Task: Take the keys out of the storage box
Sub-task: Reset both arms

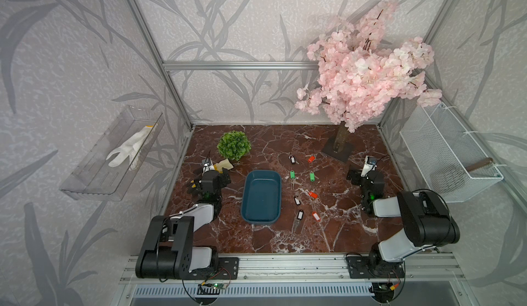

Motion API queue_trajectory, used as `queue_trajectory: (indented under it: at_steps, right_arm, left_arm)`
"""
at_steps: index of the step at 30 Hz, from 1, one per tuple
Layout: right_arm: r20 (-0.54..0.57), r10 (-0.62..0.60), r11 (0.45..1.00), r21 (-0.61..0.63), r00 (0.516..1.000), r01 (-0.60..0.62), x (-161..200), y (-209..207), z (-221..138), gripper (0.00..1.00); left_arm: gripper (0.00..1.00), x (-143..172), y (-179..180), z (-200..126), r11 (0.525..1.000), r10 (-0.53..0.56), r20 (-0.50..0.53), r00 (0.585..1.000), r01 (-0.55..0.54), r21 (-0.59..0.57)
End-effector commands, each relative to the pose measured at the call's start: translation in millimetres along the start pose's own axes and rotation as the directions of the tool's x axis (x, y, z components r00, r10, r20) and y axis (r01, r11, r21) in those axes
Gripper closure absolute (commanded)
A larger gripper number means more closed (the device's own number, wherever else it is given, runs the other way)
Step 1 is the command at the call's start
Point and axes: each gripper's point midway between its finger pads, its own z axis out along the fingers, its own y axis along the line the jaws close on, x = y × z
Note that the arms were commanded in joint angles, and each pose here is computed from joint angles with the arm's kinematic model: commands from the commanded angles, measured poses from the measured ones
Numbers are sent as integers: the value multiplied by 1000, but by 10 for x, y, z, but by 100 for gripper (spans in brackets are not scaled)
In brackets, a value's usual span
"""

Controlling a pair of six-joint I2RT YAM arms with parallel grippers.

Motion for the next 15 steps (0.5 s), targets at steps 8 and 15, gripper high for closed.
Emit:
queue_trajectory:
  at_steps: [8, 15]
  right_arm:
    - [13, -8, 1000, -8, 1000, 8, -47, 19, 11, 1]
    - [13, -8, 1000, -11, 1000, 8, -48, 28, 12, 1]
  left_arm:
    - [0, -50, -123, 236, 998, 26, 36, 999, -28, 48]
    - [0, -48, -126, 235, 998, 27, 28, 999, -29, 50]
